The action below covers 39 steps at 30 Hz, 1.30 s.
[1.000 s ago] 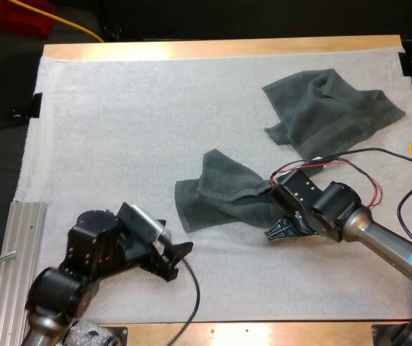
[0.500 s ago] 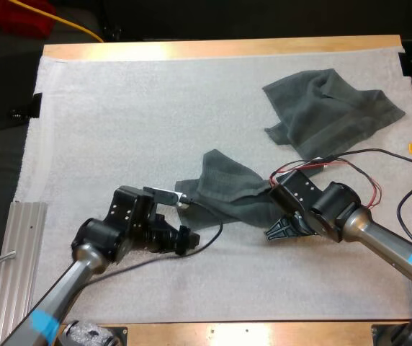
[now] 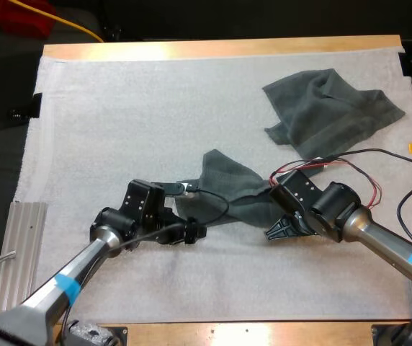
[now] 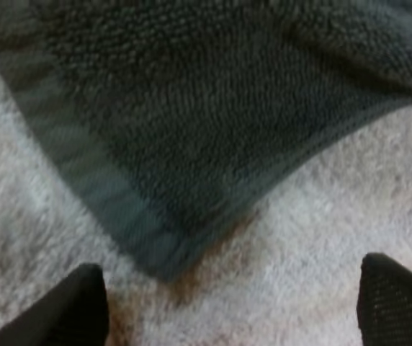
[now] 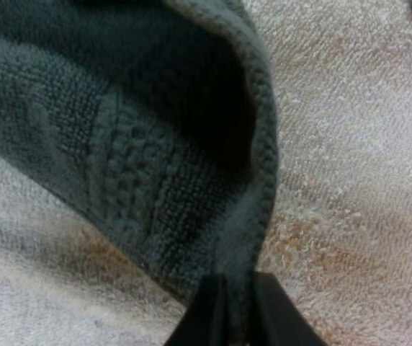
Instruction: Pick towel from pile, fold and stack
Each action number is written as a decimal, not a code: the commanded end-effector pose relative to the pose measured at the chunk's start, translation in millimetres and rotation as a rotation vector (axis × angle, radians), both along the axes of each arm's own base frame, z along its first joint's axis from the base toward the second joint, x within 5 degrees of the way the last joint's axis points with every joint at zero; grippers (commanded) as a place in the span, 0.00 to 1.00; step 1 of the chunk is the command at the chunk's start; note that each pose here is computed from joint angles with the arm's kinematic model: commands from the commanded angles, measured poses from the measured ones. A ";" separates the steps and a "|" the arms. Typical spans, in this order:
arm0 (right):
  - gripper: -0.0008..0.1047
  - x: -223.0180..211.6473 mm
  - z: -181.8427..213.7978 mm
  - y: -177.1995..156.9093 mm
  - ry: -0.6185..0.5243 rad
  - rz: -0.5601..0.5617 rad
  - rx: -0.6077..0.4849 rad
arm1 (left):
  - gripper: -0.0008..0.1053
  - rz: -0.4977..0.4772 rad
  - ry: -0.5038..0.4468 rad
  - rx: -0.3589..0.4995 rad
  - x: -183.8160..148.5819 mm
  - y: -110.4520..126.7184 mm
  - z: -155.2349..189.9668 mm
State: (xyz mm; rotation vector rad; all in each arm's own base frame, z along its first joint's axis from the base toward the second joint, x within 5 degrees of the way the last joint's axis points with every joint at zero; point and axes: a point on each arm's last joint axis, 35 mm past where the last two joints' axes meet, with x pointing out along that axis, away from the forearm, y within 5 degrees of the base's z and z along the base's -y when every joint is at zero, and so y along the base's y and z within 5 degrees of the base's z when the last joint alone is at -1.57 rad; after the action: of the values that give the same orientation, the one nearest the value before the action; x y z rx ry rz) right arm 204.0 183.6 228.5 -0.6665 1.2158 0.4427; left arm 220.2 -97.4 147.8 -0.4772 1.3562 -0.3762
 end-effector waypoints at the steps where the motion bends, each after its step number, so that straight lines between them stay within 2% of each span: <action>1: 0.02 0.0 0.9 -1.9 -0.004 -0.009 -0.005 | 0.66 0.010 0.014 -0.013 1.6 -1.9 -3.0; 8: 0.02 -0.1 1.3 -2.0 -0.005 -0.009 -0.004 | 0.66 -0.003 0.112 -0.064 4.6 -5.8 -23.4; 16: 0.02 -0.1 1.3 -2.0 -0.005 -0.009 -0.004 | 0.65 -0.021 0.129 -0.107 5.7 -7.7 -26.9; 21: 0.02 -0.1 1.3 -2.0 -0.005 -0.009 -0.004 | 0.46 -0.021 0.129 -0.106 5.7 -7.7 -26.9; 29: 0.02 -0.1 1.3 -2.0 -0.005 -0.009 -0.004 | 0.41 -0.005 0.114 -0.069 6.4 -6.6 -27.7; 31: 0.02 -0.1 1.3 -2.0 -0.005 -0.009 -0.004 | 0.33 -0.004 0.110 -0.061 6.6 -6.4 -27.8; 33: 0.02 -0.1 1.3 -2.0 -0.005 -0.009 -0.004 | 0.19 -0.004 0.109 -0.059 6.6 -6.3 -27.9; 35: 0.02 -0.1 1.3 -2.0 -0.005 -0.009 -0.004 | 0.11 -0.014 0.091 -0.046 7.8 -6.3 -27.2; 39: 0.02 -0.1 1.3 -2.0 -0.005 -0.009 -0.004 | 0.08 -0.047 0.057 -0.016 10.9 -6.6 -24.5</action>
State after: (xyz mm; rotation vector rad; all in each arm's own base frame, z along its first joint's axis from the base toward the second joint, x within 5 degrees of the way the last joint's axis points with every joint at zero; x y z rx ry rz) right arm 204.2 183.8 228.6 -0.6654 1.2137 0.4430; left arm 231.0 -102.7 123.9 -0.4966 1.4196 -0.4183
